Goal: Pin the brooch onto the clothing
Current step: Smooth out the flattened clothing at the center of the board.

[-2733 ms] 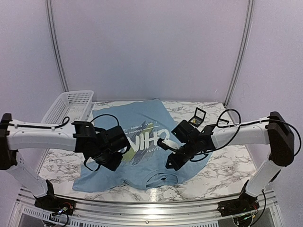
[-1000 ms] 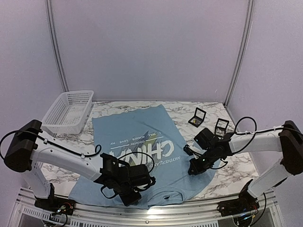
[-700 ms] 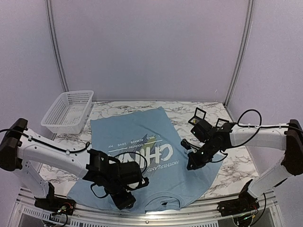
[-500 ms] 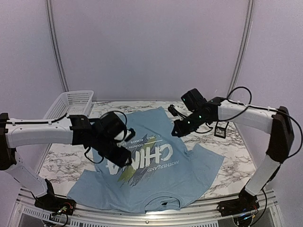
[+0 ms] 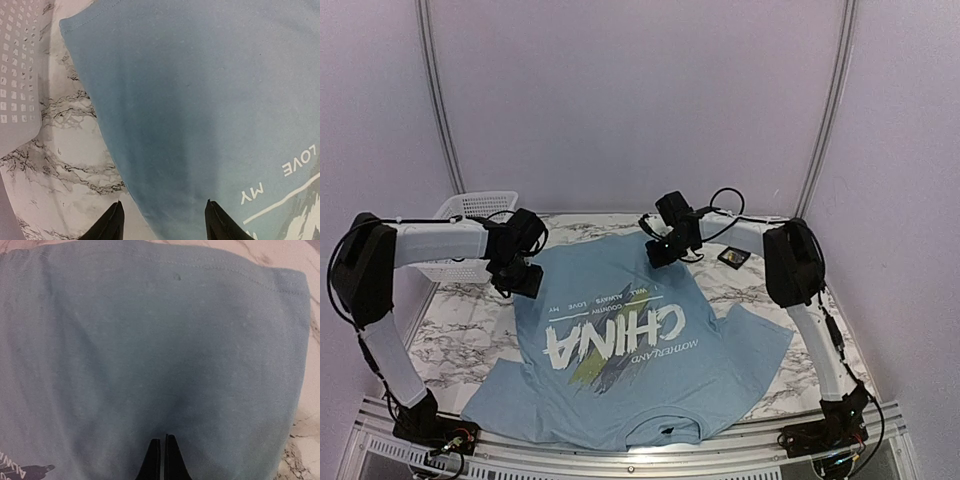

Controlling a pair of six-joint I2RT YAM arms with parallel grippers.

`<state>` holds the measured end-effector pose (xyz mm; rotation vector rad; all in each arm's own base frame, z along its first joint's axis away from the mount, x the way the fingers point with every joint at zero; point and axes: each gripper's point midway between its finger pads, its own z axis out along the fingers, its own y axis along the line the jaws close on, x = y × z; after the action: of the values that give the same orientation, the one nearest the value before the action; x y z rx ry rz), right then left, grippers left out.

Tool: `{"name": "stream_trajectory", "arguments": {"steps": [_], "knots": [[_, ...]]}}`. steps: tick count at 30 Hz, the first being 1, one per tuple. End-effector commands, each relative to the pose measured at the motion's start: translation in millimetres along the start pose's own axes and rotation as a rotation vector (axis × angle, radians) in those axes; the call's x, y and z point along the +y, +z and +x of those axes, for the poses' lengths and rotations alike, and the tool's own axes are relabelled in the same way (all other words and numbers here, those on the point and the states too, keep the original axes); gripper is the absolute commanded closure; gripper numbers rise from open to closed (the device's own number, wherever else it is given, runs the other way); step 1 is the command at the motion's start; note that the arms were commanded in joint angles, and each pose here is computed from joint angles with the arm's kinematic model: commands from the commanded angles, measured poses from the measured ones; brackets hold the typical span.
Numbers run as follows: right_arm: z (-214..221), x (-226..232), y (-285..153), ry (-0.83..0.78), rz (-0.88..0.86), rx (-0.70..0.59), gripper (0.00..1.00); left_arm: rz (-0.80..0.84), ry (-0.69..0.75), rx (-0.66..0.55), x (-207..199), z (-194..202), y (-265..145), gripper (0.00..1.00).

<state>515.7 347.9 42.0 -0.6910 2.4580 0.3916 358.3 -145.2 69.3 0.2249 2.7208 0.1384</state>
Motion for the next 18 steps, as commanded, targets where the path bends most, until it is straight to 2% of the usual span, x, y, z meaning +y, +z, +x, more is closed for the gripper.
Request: {"name": "stream_trajectory", "arguments": {"steps": [1,4,9,18], "knots": [[-5,-39,9,0.070,0.069,-0.010,1.00,-0.065,0.077,0.009,4,-12,21,0.43],[6,-61,19,0.108,0.121,0.009,1.00,-0.104,0.113,0.025,7,-15,33,0.43],[21,-84,35,0.191,0.100,0.036,1.00,-0.143,0.154,0.039,12,-26,52,0.43],[-4,-85,37,0.161,0.061,-0.023,1.00,-0.159,0.173,0.019,19,-51,61,0.43]]}}
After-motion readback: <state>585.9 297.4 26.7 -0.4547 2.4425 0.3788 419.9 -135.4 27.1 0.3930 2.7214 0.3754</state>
